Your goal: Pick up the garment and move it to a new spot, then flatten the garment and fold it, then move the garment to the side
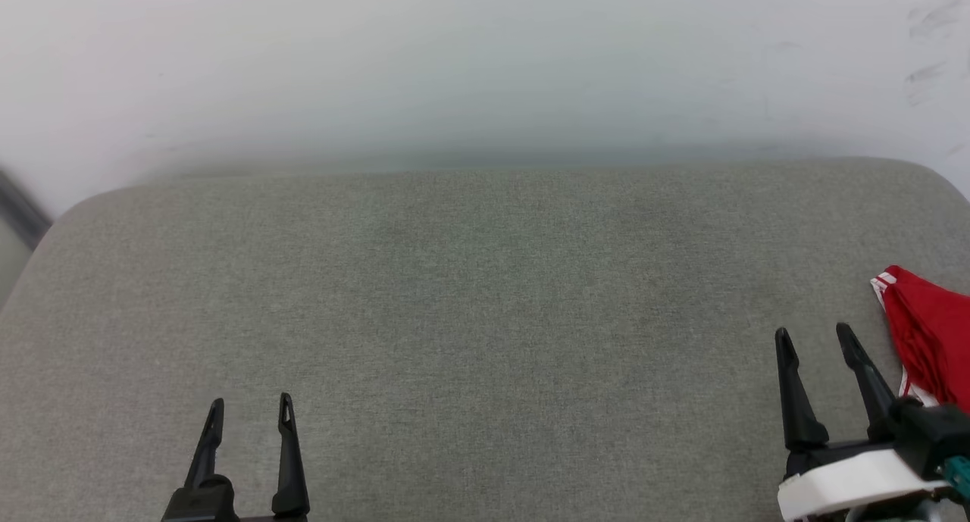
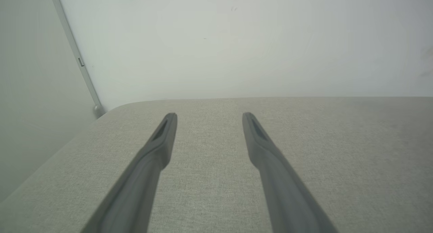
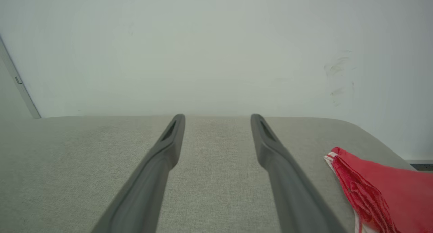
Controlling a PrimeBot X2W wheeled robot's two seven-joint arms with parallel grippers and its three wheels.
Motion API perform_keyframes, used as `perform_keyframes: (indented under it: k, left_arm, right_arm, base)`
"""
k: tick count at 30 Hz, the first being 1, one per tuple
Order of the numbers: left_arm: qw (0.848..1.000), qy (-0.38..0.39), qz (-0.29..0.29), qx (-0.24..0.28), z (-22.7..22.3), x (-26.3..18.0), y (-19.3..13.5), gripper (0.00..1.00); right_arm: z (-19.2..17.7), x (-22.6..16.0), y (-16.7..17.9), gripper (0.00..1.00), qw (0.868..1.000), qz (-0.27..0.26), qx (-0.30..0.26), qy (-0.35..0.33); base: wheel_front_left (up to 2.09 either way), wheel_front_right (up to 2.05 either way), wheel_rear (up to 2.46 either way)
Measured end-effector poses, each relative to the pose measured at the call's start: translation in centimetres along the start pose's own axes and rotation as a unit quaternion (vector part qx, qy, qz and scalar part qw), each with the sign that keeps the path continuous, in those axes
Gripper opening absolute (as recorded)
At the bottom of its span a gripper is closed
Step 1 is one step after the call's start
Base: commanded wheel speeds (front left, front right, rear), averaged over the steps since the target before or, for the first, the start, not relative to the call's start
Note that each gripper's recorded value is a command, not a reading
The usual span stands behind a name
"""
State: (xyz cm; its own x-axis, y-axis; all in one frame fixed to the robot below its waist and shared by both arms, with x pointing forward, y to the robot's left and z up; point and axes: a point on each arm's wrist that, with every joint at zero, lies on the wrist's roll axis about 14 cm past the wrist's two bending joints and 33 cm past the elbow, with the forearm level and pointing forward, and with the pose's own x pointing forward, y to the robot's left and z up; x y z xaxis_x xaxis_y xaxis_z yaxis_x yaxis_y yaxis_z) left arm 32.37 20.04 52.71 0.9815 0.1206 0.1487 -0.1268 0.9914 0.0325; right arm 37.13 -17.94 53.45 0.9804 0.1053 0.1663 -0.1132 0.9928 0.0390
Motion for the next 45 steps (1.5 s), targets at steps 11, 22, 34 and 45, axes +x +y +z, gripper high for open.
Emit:
perform_keyframes:
  k: [11,22,34,45]
  left_arm:
    - [1.0,0.006,-0.017,-0.005,-0.3,-0.8,-0.3,1.0]
    - [1.0,0.015,-0.019,-0.004,-0.9,-0.9,-0.1,1.0]
    - [0.995,0.067,-0.004,-0.073,-3.4,-1.5,0.1,0.0]
    - [0.98,0.086,0.01,-0.181,-4.1,-0.5,0.2,0.0]
  right_arm:
    - [-0.8,-2.9,-0.8,1.0,0.999,-0.033,0.017,0.013]
    - [-1.1,-3.4,-0.7,1.0,0.999,-0.036,0.022,0.018]
    - [-3.3,-4.0,-1.2,0.0,0.993,-0.059,0.088,0.055]
    - [-3.7,-3.6,-1.8,0.0,0.977,-0.084,0.185,0.059]
  base:
    - [0.0,0.0,0.0]
    - [0.0,0.0,0.0]
    - [0.0,0.0,0.0]
    - [0.0,0.0,0.0]
